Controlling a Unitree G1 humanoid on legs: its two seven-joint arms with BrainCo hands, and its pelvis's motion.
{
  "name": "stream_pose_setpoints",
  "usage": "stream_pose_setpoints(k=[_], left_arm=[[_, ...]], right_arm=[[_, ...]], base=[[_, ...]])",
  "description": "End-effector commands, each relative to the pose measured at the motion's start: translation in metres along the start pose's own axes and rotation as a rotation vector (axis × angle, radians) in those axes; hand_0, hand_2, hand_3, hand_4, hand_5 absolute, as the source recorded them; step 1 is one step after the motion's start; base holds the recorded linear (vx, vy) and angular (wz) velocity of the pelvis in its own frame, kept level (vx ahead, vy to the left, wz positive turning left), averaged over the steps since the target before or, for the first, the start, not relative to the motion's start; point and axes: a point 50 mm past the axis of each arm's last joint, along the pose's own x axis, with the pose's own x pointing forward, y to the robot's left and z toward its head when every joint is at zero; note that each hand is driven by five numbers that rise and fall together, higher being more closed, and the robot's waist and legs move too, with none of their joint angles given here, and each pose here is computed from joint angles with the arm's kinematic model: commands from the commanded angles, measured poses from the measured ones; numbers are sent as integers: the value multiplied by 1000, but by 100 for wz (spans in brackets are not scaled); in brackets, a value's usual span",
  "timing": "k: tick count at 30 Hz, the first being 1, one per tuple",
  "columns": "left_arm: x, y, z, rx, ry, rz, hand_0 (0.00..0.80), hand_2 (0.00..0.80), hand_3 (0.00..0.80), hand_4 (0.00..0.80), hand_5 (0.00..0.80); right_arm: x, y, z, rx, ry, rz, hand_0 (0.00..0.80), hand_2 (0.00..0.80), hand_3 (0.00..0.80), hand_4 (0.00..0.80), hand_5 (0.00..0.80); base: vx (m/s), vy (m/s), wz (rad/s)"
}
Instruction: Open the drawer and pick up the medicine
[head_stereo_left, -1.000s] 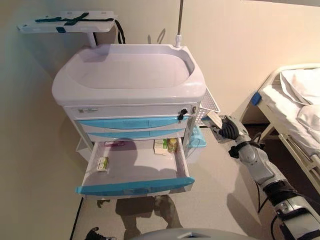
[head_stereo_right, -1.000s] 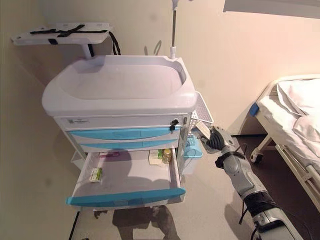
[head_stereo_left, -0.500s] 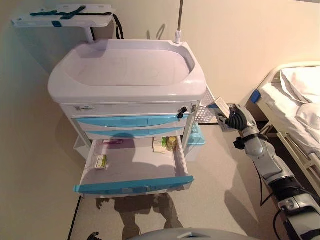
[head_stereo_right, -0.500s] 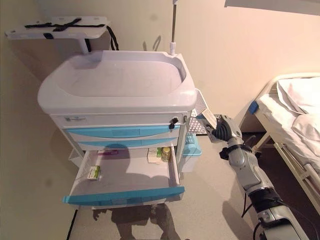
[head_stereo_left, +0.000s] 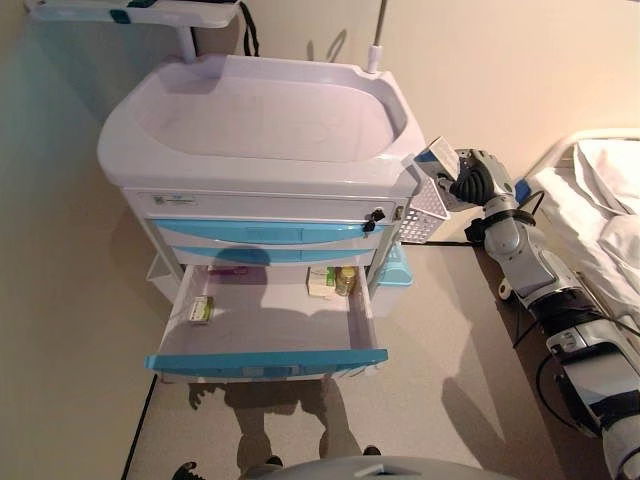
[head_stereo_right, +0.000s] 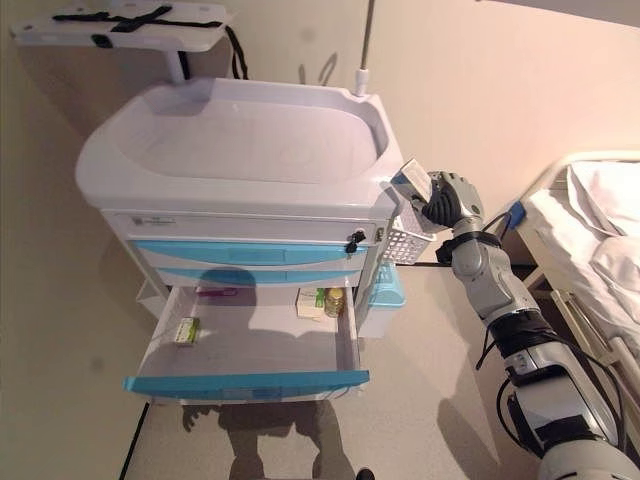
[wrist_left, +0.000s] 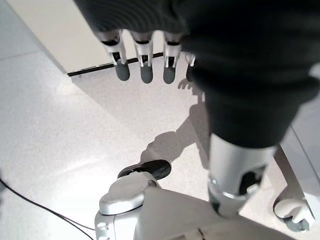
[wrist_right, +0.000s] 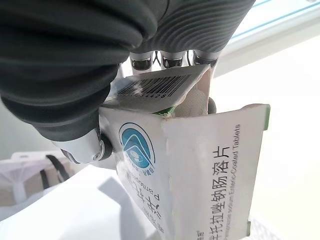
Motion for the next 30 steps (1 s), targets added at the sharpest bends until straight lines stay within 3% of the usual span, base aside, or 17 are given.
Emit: stream_pose_setpoints(k=[1, 30], left_arm=[[3, 20, 3, 57, 12, 53, 0, 0, 0, 0, 0], [4, 25, 7, 75, -1, 78, 0, 0, 0, 0, 0]], right_arm=[[23, -35, 18, -5, -54, -134, 800, 800, 800, 800, 800], [72, -77, 80, -147, -162, -198, 800, 800, 800, 800, 800]], base=[[10, -2, 6], [4, -1, 0]])
